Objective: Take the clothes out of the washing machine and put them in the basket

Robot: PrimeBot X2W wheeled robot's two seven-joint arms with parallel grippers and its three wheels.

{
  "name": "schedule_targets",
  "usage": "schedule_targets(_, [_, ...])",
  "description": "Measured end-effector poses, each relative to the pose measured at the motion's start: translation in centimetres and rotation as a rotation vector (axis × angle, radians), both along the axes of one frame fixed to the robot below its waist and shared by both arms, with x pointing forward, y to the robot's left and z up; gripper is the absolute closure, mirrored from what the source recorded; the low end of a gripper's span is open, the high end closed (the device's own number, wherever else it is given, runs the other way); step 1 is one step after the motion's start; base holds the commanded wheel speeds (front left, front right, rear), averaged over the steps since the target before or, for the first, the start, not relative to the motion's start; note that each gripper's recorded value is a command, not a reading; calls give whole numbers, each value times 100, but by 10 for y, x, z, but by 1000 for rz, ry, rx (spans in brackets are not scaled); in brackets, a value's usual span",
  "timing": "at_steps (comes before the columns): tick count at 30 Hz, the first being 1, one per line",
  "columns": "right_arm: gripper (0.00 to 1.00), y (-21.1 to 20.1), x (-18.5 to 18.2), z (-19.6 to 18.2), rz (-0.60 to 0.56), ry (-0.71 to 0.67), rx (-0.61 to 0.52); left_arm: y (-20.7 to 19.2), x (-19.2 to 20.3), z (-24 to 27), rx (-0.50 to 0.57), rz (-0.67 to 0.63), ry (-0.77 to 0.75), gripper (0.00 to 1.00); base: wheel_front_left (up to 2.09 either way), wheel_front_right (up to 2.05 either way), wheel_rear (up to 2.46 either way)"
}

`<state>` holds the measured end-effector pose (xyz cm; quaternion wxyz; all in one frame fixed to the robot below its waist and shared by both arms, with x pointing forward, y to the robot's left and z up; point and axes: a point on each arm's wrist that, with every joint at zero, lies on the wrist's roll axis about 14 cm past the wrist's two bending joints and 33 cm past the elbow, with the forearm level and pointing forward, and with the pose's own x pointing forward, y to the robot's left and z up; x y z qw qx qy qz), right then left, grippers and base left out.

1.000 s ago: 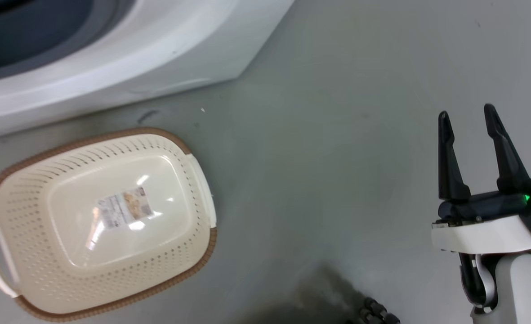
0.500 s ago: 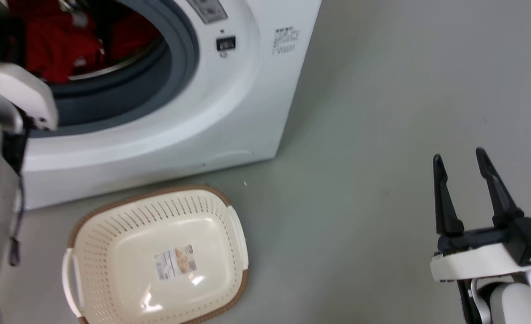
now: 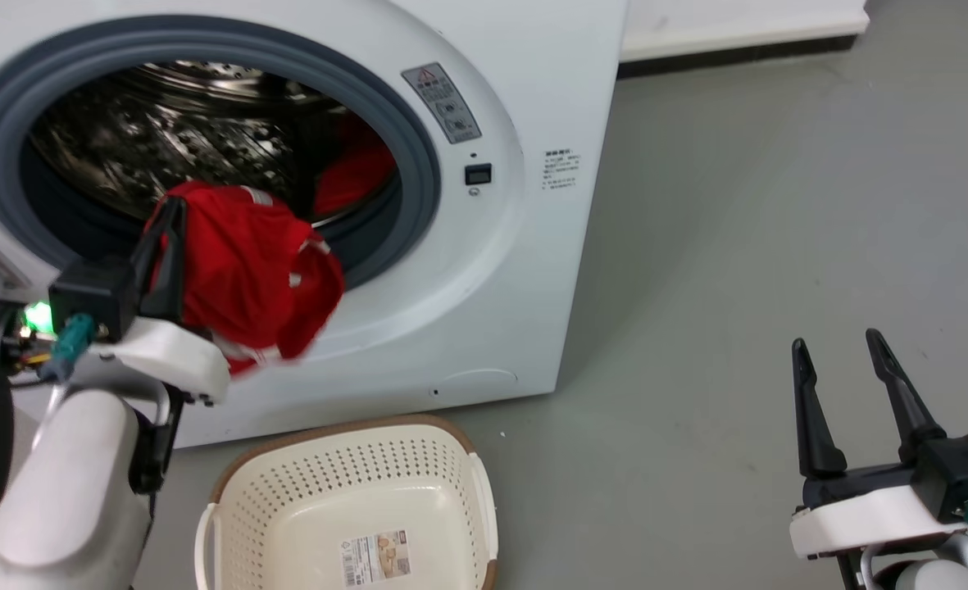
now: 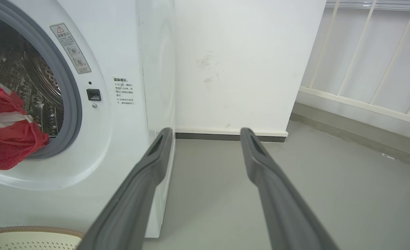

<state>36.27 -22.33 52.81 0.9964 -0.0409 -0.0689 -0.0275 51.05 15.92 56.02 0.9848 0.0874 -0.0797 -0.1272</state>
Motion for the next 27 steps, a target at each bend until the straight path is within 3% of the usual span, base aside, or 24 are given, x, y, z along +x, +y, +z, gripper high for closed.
schedule_targets(8, [0,10,-4,7,31,-24,2,-3,-48,32,-33,1,-121,100,0,0,0])
schedule_targets(14, [0,14,-4,4,41,-17,15,-13,-68,18,-53,-23,-60,100,0,0,0])
schedule_targets(27, [0,6,22,-18,23,47,18,-37,-74,-140,81,-111,390,100,0,0,0])
